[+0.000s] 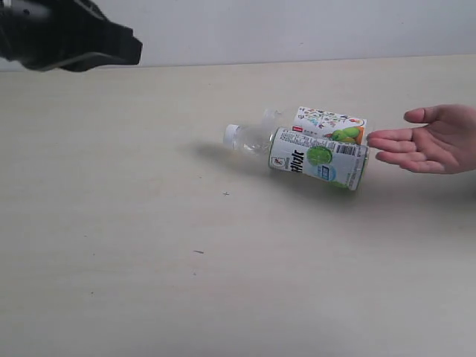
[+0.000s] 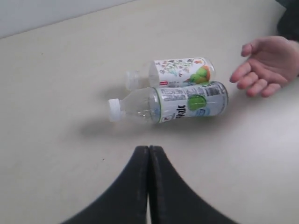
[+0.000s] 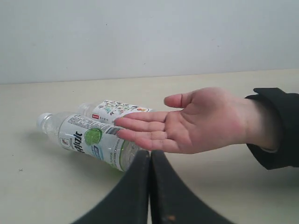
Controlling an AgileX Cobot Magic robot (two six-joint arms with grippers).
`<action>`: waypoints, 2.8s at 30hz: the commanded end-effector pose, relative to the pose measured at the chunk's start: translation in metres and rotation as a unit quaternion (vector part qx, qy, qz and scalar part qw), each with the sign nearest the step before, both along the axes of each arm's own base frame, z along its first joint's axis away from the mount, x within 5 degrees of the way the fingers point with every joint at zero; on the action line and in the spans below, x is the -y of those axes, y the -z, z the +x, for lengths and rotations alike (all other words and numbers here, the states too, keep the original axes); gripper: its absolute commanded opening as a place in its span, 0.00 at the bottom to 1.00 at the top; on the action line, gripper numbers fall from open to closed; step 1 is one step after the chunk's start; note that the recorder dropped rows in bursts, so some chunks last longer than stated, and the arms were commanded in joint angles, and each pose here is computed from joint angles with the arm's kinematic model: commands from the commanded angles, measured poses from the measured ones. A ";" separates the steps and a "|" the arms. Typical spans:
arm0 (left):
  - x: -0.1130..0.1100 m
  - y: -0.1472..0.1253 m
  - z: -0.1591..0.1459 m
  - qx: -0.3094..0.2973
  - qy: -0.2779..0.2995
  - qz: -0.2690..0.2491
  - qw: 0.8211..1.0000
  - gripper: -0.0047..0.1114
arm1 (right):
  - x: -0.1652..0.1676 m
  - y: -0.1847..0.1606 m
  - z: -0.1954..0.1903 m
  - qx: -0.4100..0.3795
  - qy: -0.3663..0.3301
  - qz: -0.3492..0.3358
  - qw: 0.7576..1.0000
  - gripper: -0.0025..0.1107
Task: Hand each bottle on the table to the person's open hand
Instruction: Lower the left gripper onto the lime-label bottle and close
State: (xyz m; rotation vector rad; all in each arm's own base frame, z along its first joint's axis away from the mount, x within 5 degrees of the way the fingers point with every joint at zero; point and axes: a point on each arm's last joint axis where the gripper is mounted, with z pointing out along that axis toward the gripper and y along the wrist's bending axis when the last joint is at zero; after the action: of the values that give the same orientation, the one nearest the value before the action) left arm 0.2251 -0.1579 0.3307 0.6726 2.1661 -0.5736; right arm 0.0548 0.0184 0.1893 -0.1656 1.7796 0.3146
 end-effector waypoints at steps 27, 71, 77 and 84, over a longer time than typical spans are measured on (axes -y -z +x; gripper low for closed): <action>0.220 0.159 0.088 0.176 0.411 0.439 0.779 0.78 | 0.000 0.000 0.000 0.006 0.001 0.000 1.000 0.02; 0.233 0.197 0.097 0.224 0.422 0.431 0.765 0.77 | 0.000 0.000 0.000 0.005 0.001 0.003 1.000 0.02; 0.234 0.197 0.097 0.230 0.421 0.428 0.766 0.77 | 0.000 0.000 0.000 0.005 0.001 0.004 1.000 0.02; 0.234 0.197 0.098 0.229 0.419 0.428 0.767 0.77 | 0.000 0.000 0.000 0.005 0.001 0.003 1.000 0.02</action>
State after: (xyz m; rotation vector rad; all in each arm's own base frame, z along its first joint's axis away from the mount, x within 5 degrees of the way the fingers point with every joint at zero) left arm 0.3233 -0.3897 0.1304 2.0952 1.4875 0.2392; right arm 0.0548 0.0185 0.1893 -0.1631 1.7800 0.3181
